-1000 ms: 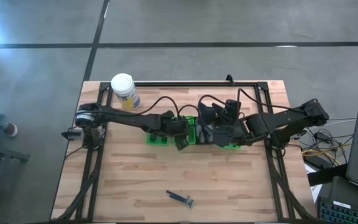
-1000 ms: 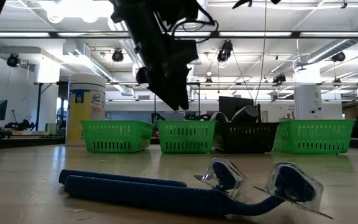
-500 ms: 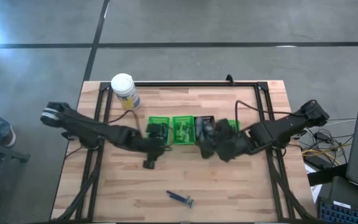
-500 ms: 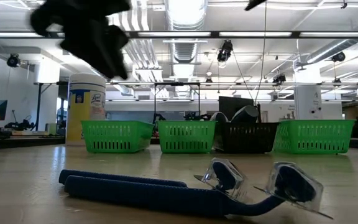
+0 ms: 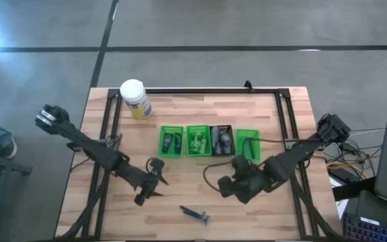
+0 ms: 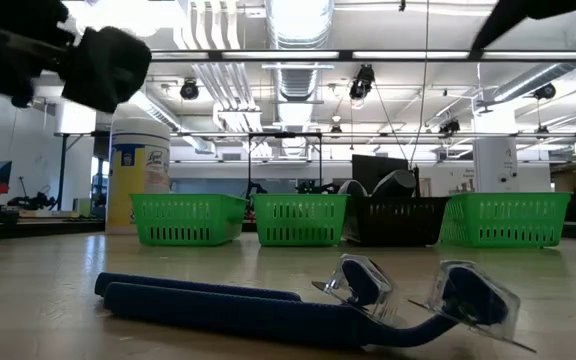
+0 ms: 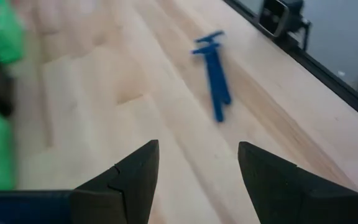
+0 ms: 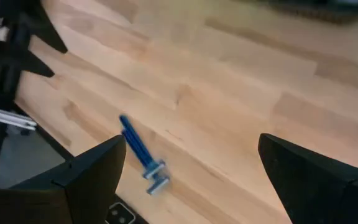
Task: Pick & Place Travel size toiletries
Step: Put the razor into the right green bin
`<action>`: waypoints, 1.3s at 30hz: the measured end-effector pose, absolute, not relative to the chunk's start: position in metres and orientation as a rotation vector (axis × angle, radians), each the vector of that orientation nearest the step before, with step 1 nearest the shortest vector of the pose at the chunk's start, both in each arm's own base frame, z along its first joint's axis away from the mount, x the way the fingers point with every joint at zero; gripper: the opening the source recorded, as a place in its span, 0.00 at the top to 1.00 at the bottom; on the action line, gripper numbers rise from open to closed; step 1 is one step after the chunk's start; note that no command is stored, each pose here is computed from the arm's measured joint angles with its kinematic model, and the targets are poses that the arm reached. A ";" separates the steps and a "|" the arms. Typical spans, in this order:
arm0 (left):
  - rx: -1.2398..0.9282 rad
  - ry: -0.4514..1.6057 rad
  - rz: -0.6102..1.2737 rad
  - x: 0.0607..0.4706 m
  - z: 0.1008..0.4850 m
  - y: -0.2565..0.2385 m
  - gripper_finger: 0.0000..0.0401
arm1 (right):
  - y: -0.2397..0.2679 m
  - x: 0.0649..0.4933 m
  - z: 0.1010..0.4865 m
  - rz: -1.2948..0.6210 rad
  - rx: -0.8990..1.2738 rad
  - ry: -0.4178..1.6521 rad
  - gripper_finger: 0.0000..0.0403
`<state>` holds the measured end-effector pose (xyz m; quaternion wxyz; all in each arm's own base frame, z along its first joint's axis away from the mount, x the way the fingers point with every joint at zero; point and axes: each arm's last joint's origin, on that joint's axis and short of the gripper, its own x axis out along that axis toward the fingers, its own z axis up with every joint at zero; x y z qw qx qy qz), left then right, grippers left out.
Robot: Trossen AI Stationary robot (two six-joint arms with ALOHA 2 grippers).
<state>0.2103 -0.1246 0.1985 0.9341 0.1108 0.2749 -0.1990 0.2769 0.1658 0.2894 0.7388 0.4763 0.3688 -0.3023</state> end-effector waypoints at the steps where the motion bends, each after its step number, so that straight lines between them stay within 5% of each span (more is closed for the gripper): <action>1: 0.226 0.569 -0.423 0.213 0.194 -0.127 0.44 | 0.170 0.279 0.285 -0.674 1.051 0.815 0.10; 16: 0.306 0.739 -0.564 0.281 0.161 -0.172 0.46 | 0.193 0.266 0.274 -0.662 1.004 0.899 0.10; 33: 0.193 0.824 -0.455 0.246 0.199 -0.150 0.62 | 0.221 0.240 0.270 -0.595 0.951 0.948 0.10; 39: 0.218 0.820 -0.417 0.242 0.198 -0.145 0.62 | 0.232 0.226 0.265 -0.541 0.936 1.139 0.10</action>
